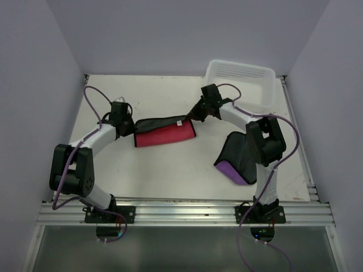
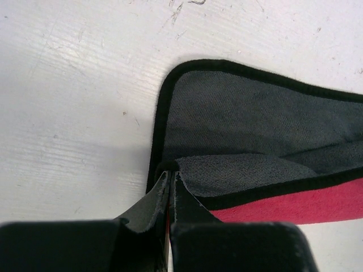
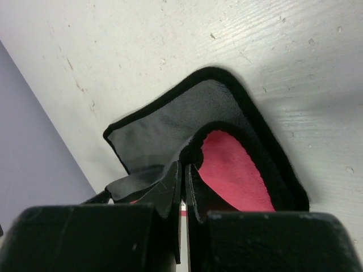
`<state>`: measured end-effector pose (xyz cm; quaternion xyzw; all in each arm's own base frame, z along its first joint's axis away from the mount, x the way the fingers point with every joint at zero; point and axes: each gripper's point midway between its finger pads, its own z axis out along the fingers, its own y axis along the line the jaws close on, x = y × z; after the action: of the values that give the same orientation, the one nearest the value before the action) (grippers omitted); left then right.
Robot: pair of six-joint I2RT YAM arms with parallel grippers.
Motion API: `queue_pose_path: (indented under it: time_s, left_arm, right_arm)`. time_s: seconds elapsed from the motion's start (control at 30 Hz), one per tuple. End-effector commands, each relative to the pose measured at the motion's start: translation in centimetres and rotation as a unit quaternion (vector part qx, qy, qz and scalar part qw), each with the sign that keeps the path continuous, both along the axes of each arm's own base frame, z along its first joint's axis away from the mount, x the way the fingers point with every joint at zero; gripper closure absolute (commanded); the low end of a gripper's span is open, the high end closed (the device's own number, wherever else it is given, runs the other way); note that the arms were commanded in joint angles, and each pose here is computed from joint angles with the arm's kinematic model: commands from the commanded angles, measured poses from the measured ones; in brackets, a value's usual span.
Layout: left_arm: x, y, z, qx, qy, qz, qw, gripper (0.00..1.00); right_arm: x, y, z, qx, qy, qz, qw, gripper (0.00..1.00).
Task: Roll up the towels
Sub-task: Fold the towel
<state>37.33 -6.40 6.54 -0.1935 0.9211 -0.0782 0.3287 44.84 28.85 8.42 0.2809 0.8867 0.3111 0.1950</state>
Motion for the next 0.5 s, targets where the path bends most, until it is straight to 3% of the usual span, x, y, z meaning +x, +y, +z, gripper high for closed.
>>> queue_pose_path:
  time_s: [0.0,0.47]
  left_arm:
    - [1.8,0.3,1.5,0.004,-0.028,-0.004,1.0,1.0]
    - [3.3,0.3,1.8,0.002,-0.03,-0.006,1.0,1.0]
  right_arm:
    - [1.0,0.2,1.0,0.013,-0.009,0.003,1.0,1.0]
    - [1.9,0.1,0.8,0.018,-0.007,-0.004,1.0,1.0]
